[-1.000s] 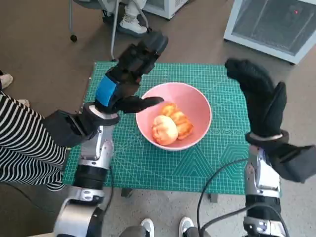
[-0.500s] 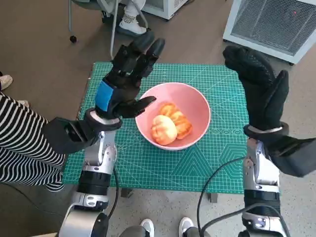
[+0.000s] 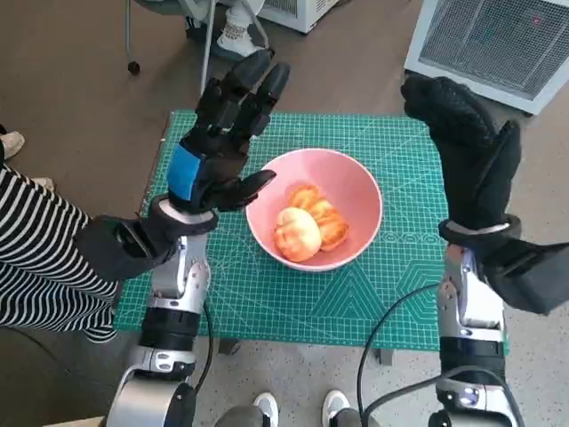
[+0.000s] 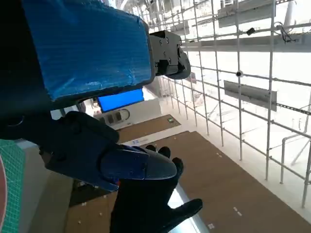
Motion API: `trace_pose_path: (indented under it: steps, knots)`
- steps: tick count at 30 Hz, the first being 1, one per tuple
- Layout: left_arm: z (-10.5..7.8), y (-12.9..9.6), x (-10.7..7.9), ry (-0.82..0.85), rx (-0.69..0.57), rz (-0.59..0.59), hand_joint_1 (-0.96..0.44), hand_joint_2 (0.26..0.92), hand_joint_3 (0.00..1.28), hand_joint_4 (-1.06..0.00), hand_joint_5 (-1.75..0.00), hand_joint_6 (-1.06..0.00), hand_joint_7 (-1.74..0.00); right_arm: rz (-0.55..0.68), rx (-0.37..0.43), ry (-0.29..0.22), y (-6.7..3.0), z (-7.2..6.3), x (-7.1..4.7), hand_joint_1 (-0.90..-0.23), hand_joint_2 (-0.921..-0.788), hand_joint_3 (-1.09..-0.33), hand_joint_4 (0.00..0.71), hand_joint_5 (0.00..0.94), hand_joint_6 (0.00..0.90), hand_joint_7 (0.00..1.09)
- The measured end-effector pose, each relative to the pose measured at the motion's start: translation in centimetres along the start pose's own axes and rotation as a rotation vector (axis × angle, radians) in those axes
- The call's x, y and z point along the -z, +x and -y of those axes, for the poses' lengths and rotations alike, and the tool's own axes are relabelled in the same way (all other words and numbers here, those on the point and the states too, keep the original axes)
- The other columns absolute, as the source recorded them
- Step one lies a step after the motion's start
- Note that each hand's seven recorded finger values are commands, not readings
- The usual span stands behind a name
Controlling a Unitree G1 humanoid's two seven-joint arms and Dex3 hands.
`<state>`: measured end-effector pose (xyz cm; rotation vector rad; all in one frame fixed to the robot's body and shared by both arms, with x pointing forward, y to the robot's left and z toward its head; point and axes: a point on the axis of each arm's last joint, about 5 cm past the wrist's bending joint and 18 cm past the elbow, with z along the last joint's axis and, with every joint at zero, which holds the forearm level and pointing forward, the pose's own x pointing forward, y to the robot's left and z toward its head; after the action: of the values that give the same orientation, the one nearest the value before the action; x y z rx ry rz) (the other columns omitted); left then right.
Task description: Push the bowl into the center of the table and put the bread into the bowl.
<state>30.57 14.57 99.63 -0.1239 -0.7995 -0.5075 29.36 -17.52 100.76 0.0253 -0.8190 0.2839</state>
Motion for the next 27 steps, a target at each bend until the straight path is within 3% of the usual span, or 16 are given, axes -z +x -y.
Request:
trace_pose_path:
  steps: [27]
  knots:
    - [0.05, -0.52, -0.26, 0.057, -0.047, -0.029, -0.59, 0.918, 0.24, -0.11, -0.03, 0.00, -0.51, -0.015, -0.008, -0.031, 0.09, 0.04, 0.05, -0.767, -0.921, -0.697, 0.207, 0.006, 0.059, 0.56]
